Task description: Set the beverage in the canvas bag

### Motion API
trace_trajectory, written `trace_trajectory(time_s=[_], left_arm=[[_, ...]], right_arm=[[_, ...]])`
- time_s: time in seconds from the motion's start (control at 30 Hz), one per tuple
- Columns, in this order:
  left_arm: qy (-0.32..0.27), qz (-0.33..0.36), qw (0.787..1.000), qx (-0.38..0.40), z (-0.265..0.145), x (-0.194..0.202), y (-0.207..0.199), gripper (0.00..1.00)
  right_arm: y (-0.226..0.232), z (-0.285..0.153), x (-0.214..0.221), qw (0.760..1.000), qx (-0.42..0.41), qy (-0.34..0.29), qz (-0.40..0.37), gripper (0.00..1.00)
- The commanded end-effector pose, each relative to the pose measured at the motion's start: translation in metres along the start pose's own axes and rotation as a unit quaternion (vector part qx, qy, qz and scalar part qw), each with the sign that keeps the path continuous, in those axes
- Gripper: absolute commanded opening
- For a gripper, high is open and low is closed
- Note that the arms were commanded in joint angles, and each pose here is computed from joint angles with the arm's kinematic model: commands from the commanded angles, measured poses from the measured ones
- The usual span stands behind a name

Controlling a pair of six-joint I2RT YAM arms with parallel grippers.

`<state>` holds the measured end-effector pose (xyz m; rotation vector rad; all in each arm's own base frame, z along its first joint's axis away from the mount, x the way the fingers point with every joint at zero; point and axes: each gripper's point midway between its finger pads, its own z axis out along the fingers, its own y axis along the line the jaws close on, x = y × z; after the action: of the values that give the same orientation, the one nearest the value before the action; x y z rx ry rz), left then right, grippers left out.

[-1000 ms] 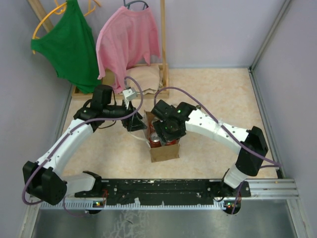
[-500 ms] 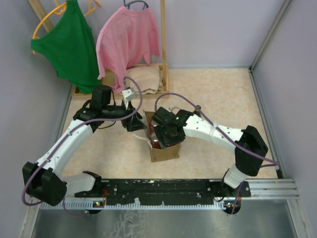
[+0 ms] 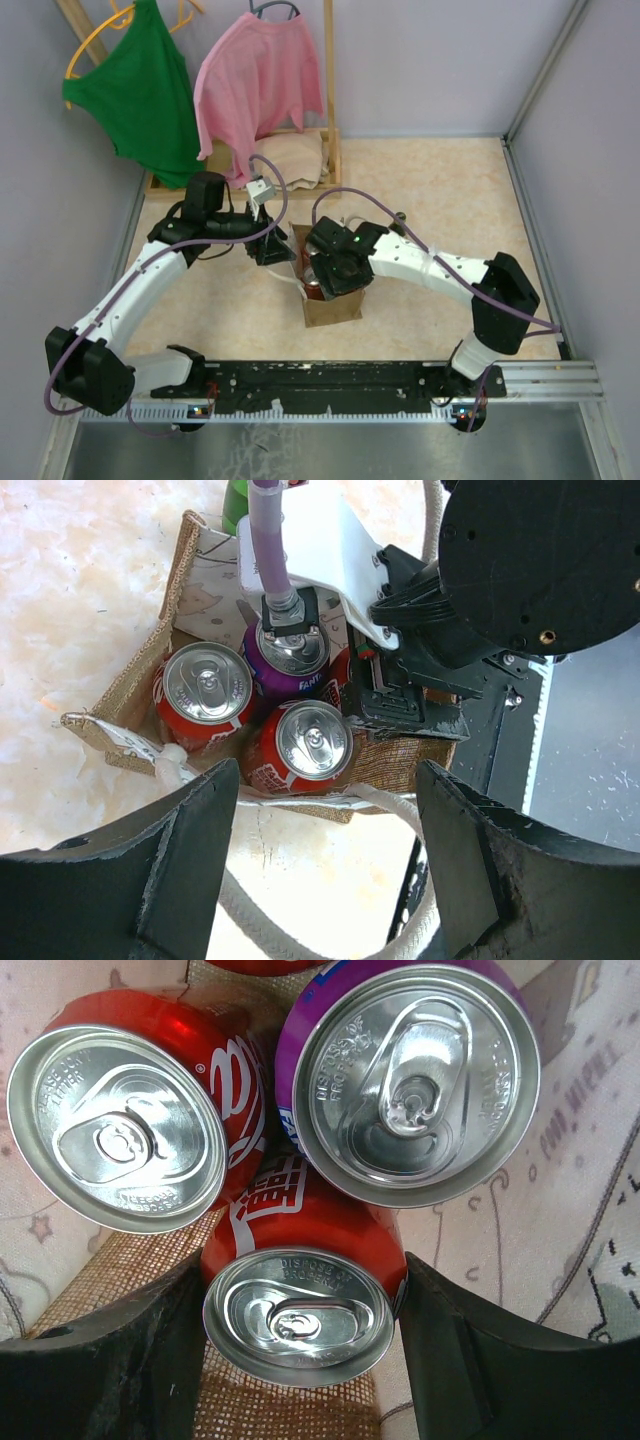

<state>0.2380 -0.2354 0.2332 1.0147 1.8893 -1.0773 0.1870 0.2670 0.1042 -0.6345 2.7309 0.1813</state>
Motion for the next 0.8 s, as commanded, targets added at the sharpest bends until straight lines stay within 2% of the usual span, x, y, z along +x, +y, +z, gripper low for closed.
trace_trajectory(time_s=[0.0,0.27,0.57,0.77], left_arm=[[-0.009,0.013,1.0,0.011,-0.002,-0.003,-0.004,0.77],[-0.008,0.012,1.0,0.013,-0.001,-0.002,-0.002,0.77],[-0.005,0.01,1.0,0.012,-0.001,0.001,-0.002,0.77],[-0.004,0.009,1.0,0.014,0.001,0.001,-0.001,0.77]], right_arm=[[0.011,-0.013,-0.021,0.999,-0.019,-0.043,-0.011,0.55],[0.012,-0.027,-0.03,0.998,-0.026,-0.058,-0.027,0.72],[0.011,-0.047,-0.044,0.996,-0.022,-0.081,-0.024,0.75],[0.011,-0.085,-0.084,0.988,-0.017,-0.155,-0.007,0.75]])
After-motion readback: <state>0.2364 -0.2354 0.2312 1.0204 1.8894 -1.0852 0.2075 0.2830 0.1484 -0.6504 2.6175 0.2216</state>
